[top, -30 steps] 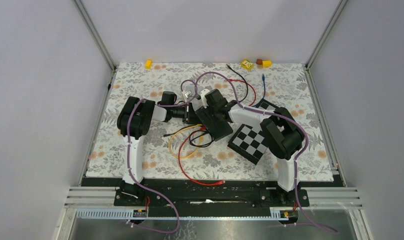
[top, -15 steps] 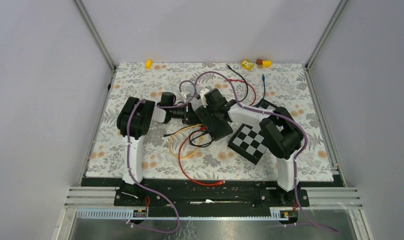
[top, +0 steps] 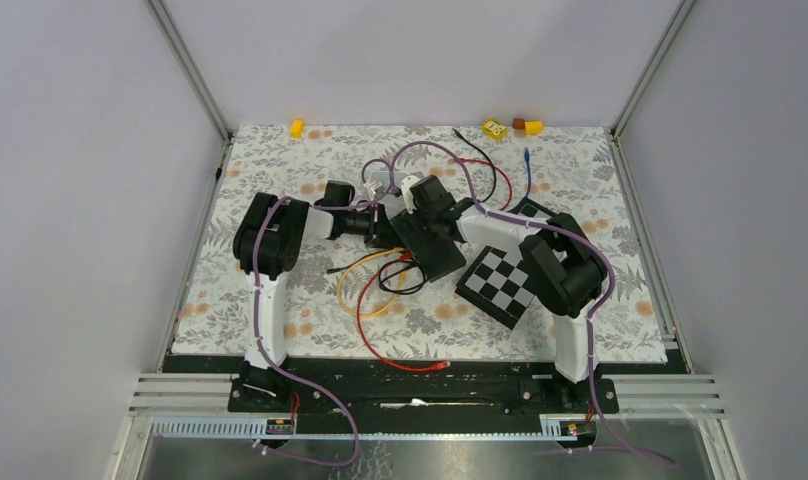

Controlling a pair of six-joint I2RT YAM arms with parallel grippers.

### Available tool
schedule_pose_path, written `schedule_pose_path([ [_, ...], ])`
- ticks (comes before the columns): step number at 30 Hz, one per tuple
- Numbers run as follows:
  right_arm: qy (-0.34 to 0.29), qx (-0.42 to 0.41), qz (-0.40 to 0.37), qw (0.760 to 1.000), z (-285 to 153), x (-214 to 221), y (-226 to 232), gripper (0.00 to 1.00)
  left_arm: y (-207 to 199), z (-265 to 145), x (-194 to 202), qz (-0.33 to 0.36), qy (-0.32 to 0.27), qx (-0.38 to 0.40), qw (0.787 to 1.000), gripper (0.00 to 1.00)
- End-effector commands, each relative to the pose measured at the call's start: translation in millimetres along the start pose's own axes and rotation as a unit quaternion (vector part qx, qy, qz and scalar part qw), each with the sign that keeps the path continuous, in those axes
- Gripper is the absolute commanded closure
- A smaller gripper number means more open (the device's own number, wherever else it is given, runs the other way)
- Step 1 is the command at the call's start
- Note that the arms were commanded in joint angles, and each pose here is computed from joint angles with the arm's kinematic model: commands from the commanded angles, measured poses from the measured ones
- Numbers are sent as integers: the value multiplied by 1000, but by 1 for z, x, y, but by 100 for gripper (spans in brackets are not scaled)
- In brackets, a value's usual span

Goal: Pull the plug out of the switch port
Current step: Pull the connector from the switch port.

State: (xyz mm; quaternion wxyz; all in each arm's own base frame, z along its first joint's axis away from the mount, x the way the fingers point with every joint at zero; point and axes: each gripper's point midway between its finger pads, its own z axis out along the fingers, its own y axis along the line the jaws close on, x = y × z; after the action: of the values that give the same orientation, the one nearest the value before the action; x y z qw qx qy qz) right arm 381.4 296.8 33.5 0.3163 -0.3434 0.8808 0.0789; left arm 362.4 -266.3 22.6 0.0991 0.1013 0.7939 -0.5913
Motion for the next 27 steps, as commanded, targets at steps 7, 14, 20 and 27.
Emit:
schedule_pose_path([
  [7, 35, 20, 26, 999, 8, 21, -29, 5, 30, -4, 12, 2, -15, -70, 997, 100],
  [14, 34, 19, 26, 999, 6, 21, -30, 5, 35, -8, 7, -1, -1, -94, 996, 100],
  [20, 34, 18, 24, 999, 6, 21, -31, 5, 30, -16, -1, 28, 6, -118, 993, 100],
  [27, 36, 18, 24, 999, 7, 22, -31, 5, 19, -24, -6, 59, 10, -112, 992, 100],
])
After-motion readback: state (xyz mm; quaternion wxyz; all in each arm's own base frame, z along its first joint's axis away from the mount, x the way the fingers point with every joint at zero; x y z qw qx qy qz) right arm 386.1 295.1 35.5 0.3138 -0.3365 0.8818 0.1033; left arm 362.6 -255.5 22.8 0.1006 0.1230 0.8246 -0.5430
